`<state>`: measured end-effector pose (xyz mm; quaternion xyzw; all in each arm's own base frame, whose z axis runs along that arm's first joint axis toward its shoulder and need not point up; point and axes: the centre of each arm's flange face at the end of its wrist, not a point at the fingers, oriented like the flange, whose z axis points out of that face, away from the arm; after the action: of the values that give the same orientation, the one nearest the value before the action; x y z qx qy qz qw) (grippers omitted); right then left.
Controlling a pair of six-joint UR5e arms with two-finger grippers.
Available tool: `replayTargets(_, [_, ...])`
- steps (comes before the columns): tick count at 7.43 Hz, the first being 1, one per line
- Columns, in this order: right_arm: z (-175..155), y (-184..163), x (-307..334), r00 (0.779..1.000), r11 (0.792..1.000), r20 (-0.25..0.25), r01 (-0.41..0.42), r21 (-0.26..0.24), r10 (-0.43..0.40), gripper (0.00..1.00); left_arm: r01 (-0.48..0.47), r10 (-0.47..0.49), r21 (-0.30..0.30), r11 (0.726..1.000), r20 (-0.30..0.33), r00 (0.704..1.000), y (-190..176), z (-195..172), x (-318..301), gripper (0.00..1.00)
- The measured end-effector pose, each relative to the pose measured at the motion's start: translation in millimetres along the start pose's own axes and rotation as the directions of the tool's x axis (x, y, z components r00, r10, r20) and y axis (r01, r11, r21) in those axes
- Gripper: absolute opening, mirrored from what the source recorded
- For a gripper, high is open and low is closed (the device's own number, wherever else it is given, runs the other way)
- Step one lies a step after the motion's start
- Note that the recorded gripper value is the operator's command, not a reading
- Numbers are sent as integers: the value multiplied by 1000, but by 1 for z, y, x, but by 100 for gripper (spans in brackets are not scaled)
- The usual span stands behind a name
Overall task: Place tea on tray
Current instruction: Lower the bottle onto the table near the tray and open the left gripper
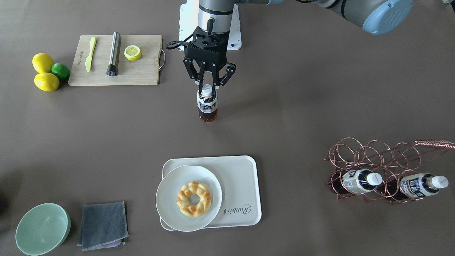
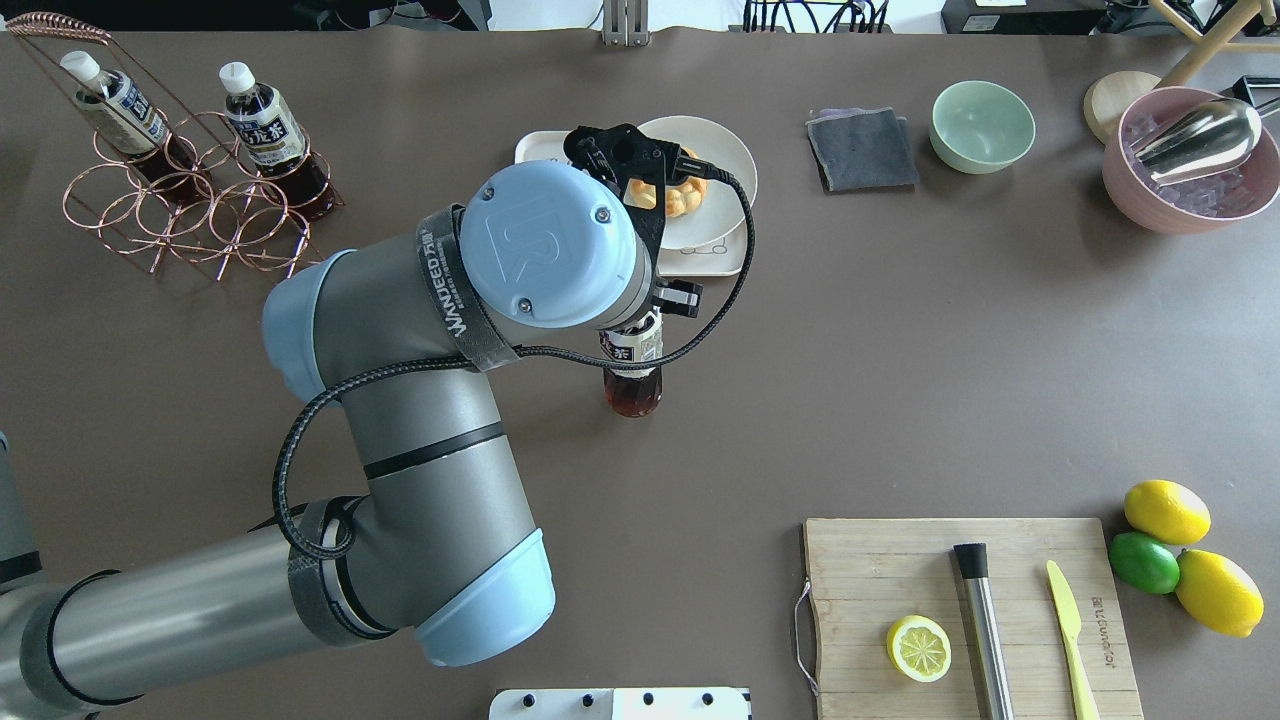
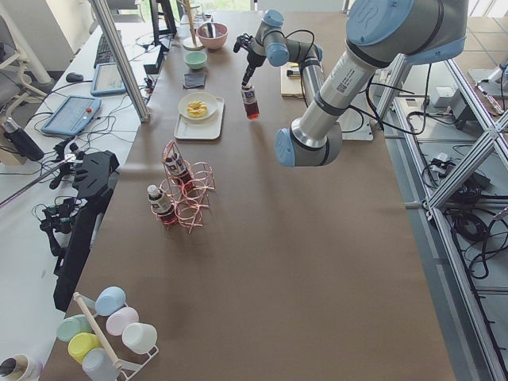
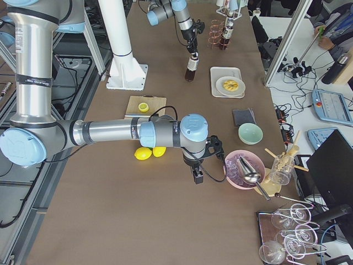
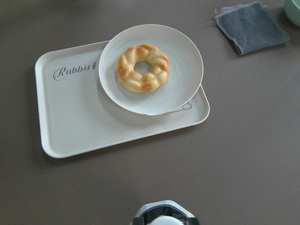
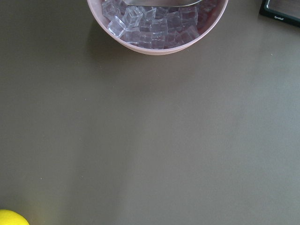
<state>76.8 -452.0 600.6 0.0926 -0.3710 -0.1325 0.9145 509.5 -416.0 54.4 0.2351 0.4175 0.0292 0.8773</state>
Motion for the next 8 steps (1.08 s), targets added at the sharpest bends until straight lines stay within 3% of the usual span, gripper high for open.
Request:
replayTargets(1, [0,0,0,1000,1000,0,0,0,0,100,-2,2,1,1000,1,1000,0,0,-1,27])
replayTargets(2, [0,0,0,1000,1000,0,0,0,0,100,-3,3,-1,1000,6,1000,1,2,-4,31])
replayTargets(5, [-1,-1,-1,1000,1000,2,1,2,-1,100,-2,2,0,1000,8,1000,2,2,-7,71])
replayTargets(7, [-3,-5,-4,1000,1000,17,6,13,-6,100,4,-4,3,1000,7,1000,1,0,-8,87])
replayTargets(8, [-5,-8,-5,1000,1000,20,8,18,-8,100,9,-9,9,1000,3,1000,-2,-5,-10,89])
